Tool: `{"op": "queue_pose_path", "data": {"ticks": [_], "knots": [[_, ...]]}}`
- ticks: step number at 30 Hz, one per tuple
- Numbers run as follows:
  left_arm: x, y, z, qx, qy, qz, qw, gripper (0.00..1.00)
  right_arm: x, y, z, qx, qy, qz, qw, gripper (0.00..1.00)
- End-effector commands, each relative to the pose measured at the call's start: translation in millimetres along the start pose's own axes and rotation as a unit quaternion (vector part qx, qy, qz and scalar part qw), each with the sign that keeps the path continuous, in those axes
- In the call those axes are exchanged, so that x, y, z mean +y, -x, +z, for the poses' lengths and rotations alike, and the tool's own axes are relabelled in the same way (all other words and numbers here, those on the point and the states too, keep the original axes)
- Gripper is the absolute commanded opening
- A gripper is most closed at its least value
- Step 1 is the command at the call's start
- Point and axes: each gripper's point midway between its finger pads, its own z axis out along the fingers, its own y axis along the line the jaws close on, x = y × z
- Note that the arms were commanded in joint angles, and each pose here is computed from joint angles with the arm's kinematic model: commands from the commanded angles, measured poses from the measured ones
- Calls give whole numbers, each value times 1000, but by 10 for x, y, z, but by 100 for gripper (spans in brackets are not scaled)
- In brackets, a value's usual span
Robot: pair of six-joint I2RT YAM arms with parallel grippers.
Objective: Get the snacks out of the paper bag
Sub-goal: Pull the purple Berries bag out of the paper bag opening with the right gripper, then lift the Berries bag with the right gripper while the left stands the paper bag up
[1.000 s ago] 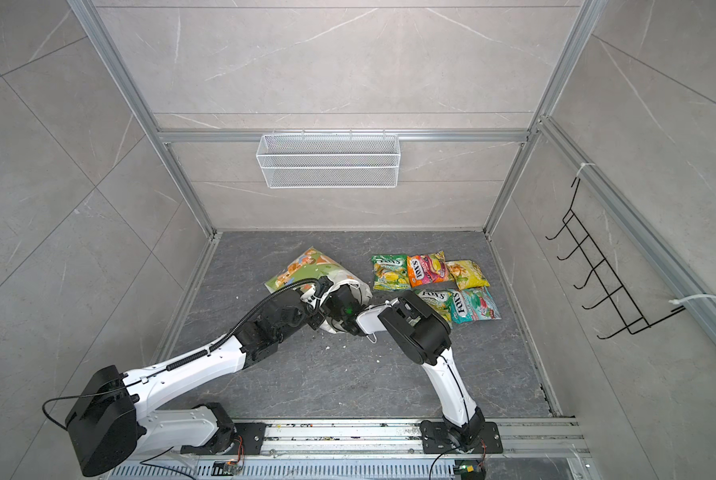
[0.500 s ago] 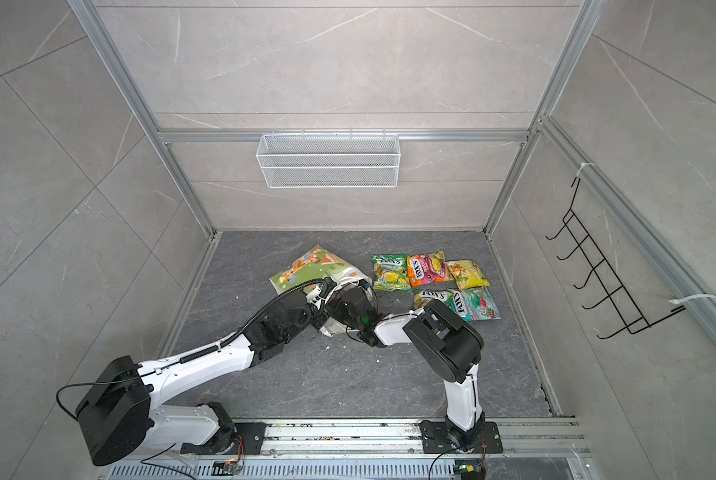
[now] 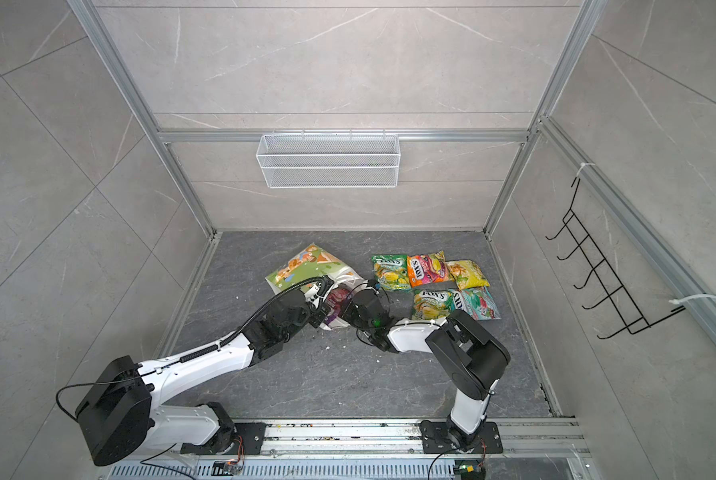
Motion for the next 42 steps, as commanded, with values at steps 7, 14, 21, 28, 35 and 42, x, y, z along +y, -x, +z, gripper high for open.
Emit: {"op": "queue_pose_path", "data": {"ticks": [7, 14, 21, 28, 35, 42], "knots": [[89, 186, -9, -23, 11, -9, 1000, 0, -196, -14, 29, 16, -28, 20, 999, 30], [88, 216, -18, -26, 7, -6, 1000, 0, -330, -91, 109, 29, -40, 47, 998, 39], [66, 243, -18, -30, 1, -7, 1000, 0, -263, -115, 288, 39, -23, 46, 998, 43], [73, 254, -45, -31, 0, -7, 999, 0, -136, -65, 342, 35, 0, 34, 999, 23], [72, 251, -64, -34, -1, -14, 999, 0, -52, -20, 331, 30, 12, 11, 999, 0], [86, 292, -57, -38, 2, -15, 999, 0, 400, 167, 81, 11, 69, -78, 995, 0]]}}
